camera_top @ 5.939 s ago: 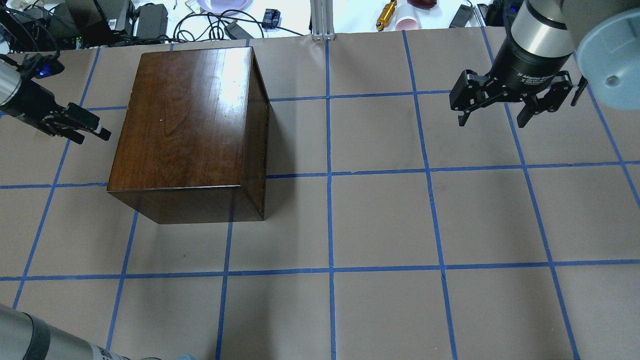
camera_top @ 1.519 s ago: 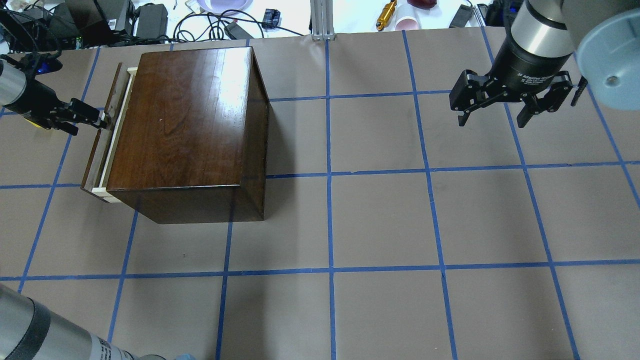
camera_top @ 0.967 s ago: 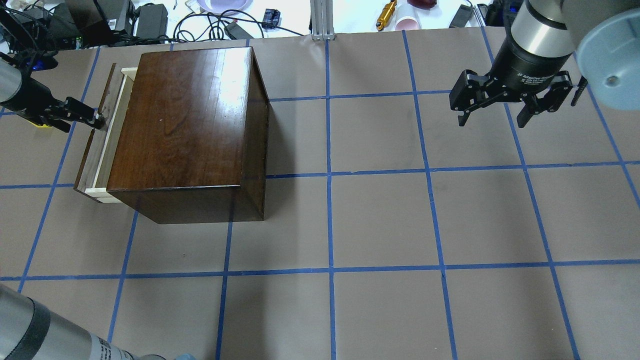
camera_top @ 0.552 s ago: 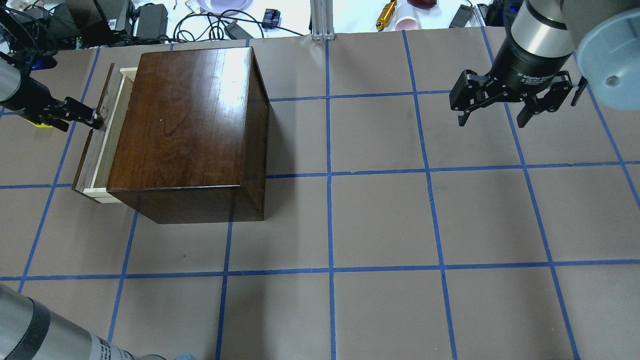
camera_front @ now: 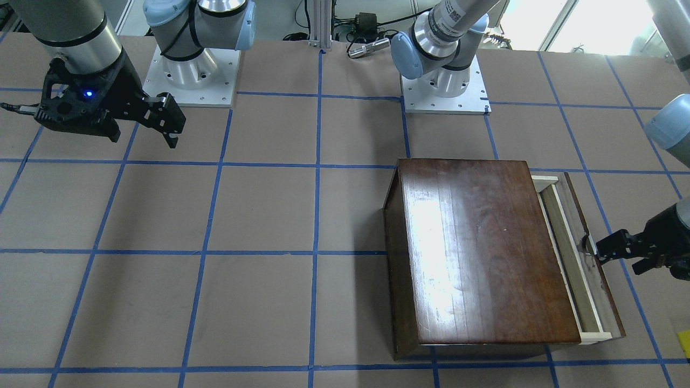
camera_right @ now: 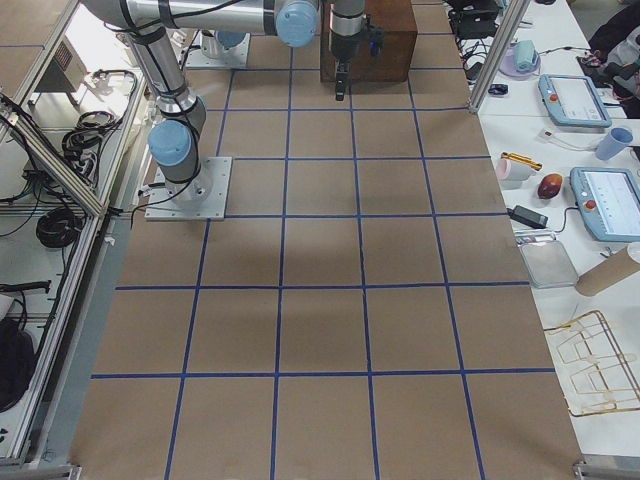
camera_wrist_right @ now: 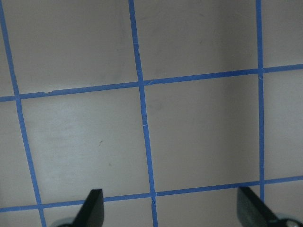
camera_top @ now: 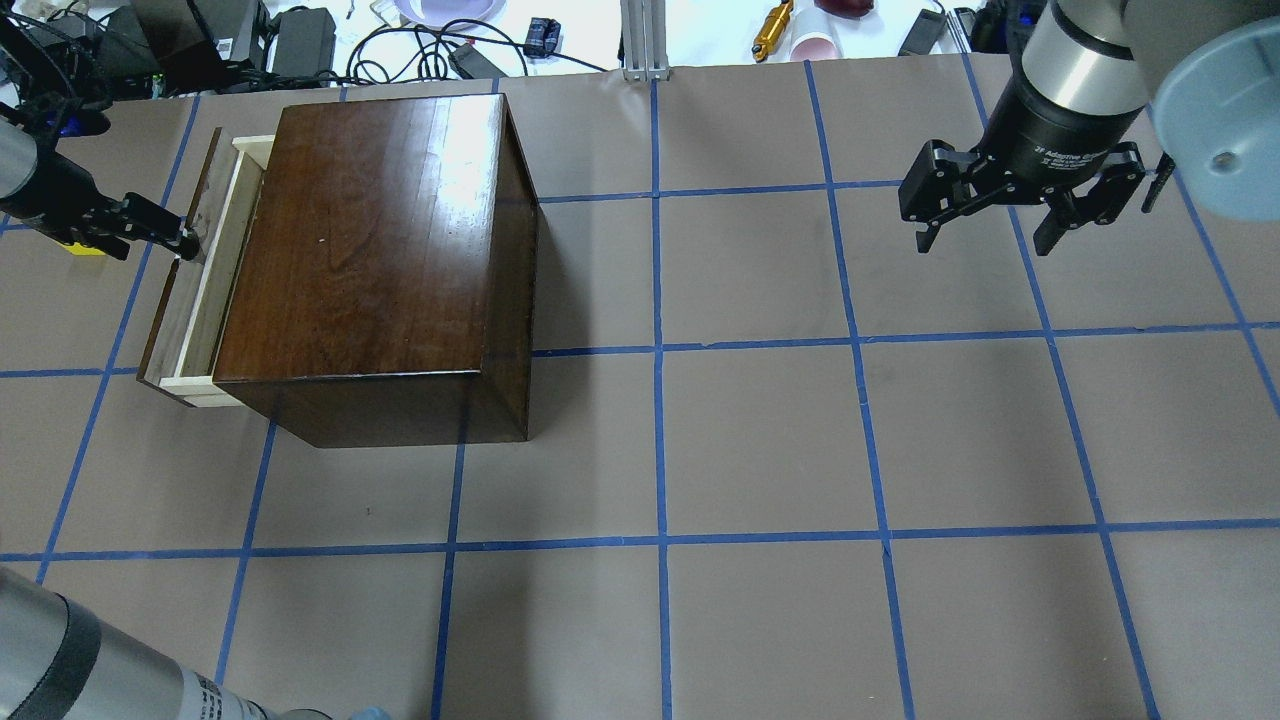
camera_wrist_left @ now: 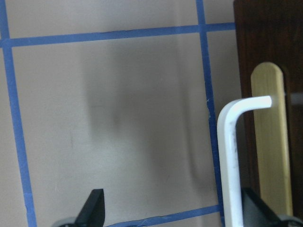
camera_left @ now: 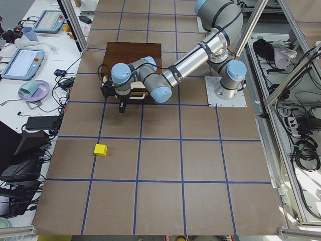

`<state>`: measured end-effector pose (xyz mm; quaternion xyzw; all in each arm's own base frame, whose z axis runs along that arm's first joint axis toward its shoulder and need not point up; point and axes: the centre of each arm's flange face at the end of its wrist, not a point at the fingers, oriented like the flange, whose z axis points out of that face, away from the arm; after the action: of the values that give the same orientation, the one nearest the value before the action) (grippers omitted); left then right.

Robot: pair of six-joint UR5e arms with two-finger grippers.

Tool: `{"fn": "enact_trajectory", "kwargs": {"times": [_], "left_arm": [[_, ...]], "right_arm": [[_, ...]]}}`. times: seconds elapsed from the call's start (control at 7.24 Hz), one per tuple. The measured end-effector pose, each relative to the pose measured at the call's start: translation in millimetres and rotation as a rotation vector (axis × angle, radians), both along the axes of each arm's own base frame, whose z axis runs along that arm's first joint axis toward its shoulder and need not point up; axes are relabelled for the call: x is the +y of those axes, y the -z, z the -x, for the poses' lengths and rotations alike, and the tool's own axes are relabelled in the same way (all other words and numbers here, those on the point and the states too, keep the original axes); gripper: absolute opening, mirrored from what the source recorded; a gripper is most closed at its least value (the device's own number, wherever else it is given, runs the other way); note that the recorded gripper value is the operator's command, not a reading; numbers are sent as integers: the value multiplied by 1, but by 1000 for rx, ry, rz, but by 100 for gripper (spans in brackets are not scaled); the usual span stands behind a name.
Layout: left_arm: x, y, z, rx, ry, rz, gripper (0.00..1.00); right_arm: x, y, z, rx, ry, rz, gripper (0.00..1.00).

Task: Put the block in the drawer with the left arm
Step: 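Pull the drawer open outward with the left gripper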

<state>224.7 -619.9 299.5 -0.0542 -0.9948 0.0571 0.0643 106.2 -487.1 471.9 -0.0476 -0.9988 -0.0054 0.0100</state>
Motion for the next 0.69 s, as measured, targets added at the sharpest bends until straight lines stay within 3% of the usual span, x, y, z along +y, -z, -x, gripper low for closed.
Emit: {"fn": "enact_trajectory", "kwargs": {"times": [0.69], "left_arm": [[-2, -4, -8, -69, 57, 25, 100]], "right_arm": [[0, 0, 0, 0, 0, 0, 100]]}}
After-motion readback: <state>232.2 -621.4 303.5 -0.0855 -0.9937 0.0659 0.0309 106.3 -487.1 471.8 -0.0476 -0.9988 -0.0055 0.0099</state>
